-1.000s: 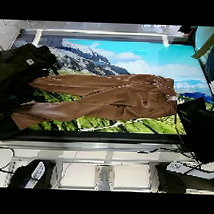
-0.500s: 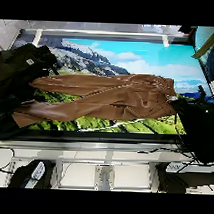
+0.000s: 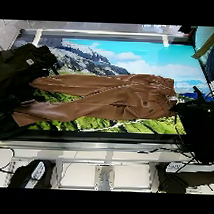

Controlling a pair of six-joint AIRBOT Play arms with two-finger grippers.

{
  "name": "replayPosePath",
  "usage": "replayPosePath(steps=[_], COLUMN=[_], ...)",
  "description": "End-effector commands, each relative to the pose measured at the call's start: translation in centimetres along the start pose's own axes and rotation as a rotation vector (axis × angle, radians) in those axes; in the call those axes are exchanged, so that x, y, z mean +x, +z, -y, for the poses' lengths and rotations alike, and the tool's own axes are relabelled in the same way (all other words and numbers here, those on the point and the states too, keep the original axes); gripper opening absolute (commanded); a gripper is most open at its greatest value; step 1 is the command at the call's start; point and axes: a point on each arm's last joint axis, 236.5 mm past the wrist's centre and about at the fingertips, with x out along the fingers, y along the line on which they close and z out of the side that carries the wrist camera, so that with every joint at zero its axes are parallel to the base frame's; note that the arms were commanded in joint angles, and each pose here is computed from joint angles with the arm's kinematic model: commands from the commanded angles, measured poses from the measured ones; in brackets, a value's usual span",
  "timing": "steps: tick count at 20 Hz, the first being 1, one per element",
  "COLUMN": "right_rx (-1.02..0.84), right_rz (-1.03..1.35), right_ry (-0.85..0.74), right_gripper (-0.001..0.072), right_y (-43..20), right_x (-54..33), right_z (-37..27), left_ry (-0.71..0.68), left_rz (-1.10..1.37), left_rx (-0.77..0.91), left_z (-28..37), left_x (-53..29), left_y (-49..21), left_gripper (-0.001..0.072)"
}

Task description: Fold the clothes and pants, and hang the long-sleeved shirts on hangers.

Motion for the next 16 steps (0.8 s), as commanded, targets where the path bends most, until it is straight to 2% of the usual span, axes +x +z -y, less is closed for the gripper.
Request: replayPosePath(steps=[1, 3, 4, 7, 9, 16], right_rx=[-0.003, -0.002, -0.008, -0.005, 0.070, 0.299], right_rz=[-0.023, -0.030, -0.041, -0.114, -0.150, -0.002], right_ry=[-0.010, -0.005, 0.003, -0.007, -0.068, -0.121], right_gripper=[0.0340, 0.0112, 0.0030, 0.0030, 0.0030, 0.0030], right_y=[-0.5, -0.6, -0.9, -2.7, -4.2, -8.3], right_x=[0.1, 0.3, 0.3, -1.1, -3.5, -9.9], right_z=[0.4, 0.4, 0.3, 0.7, 2.5, 6.3], left_ry=[0.001, 0.001, 0.001, 0.009, 0.012, 0.012], left_rz=[0.000, 0.000, 0.000, 0.002, 0.003, 0.003], left_rx=[-0.001, -0.001, -0.001, 0.002, 0.003, 0.003], left_z=[0.0, 0.0, -0.1, -0.2, -0.3, -0.3], left_x=[0.0, 0.0, 0.0, 0.0, 0.0, 0.0], left_y=[0.0, 0.0, 0.0, 0.0, 0.0, 0.1], left_gripper=[0.0012, 0.0012, 0.0012, 0.0012, 0.0012, 0.0012])
